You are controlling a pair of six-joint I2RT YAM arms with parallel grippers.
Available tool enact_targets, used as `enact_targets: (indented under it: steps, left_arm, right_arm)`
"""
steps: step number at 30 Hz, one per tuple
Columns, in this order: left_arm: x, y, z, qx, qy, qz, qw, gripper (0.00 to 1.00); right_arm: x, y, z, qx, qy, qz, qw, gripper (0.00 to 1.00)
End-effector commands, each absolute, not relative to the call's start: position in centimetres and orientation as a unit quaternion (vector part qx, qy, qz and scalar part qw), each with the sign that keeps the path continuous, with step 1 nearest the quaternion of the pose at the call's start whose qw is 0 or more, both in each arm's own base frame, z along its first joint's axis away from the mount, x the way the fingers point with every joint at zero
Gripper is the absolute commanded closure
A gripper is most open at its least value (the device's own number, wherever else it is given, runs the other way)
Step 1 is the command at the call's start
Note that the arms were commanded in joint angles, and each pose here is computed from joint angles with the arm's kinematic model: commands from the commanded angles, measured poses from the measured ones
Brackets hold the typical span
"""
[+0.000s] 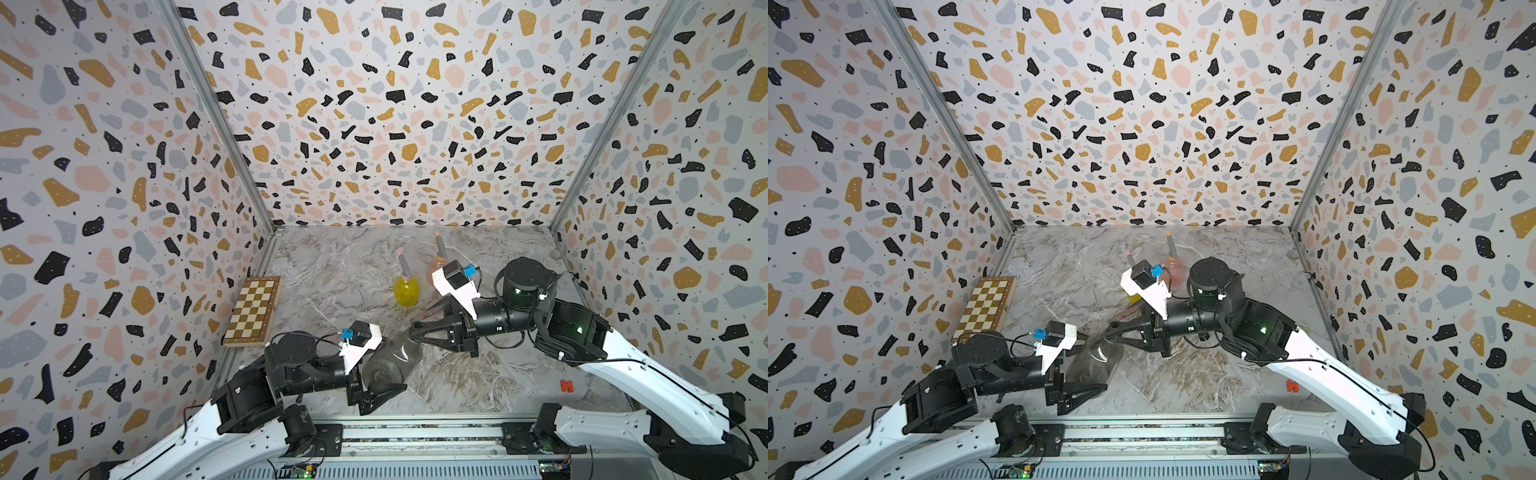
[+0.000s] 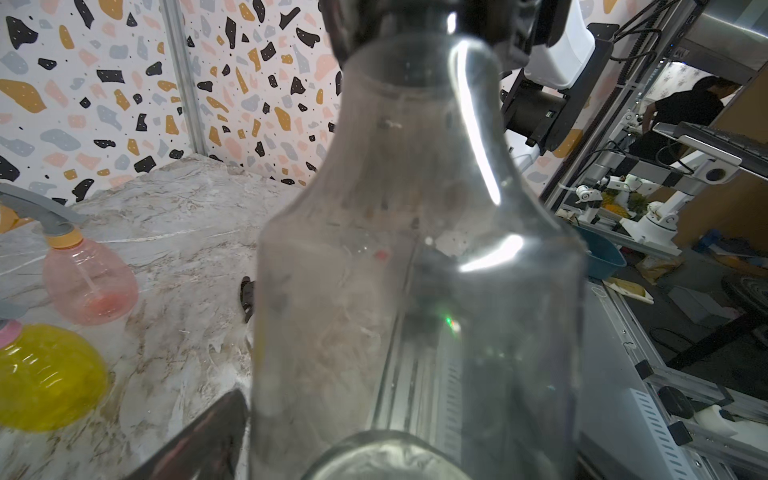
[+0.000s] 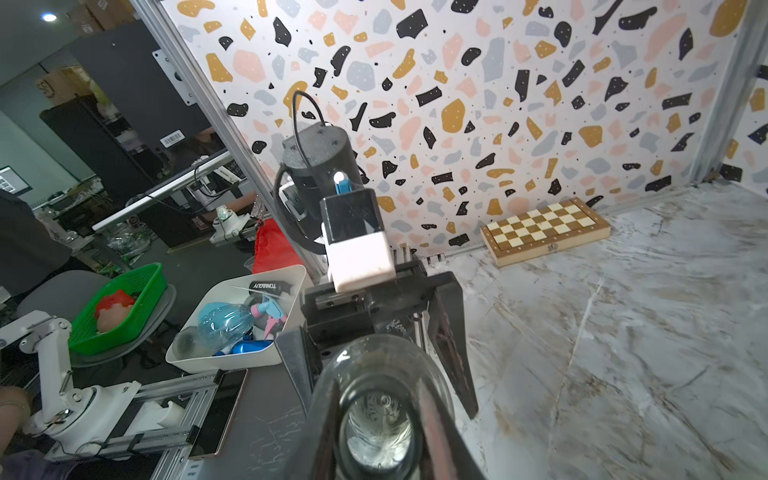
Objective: Attach spray nozzles to spray bottles
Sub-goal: Pick up the spray bottle from the center of the board.
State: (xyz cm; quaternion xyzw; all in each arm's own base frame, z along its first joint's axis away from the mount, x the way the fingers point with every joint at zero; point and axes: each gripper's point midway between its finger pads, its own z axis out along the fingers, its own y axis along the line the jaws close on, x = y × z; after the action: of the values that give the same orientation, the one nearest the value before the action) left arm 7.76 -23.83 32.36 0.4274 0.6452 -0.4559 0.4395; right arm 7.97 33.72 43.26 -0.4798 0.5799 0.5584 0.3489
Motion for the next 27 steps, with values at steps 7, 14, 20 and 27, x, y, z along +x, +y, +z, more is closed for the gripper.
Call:
enact_targets:
  steps: [7, 14, 20, 27]
  left_arm:
    - [7.53, -23.54, 33.63, 0.426, 0.625, -0.465, 0.460, 0.01]
    - [7.15, -23.44, 34.13, 0.426, 0.616, -0.475, 0.463, 0.01]
    - [7.12, -23.39, 34.09, 0.427, 0.617, -0.474, 0.461, 0.04]
    - [7.05, -23.14, 34.55, 0.425, 0.613, -0.474, 0.468, 0.14]
  right_arm:
    - [7.63, 33.30, 48.81, -0.456, 0.527, 0.582, 0.419, 1.00]
    - [7.31, 34.02, 48.35, -0.458, 0.526, 0.590, 0.406, 1.00]
    - [7.27, 33.93, 48.59, -0.456, 0.526, 0.589, 0.410, 1.00]
    - [7.74, 33.68, 48.78, -0.442, 0.535, 0.584, 0.422, 0.75]
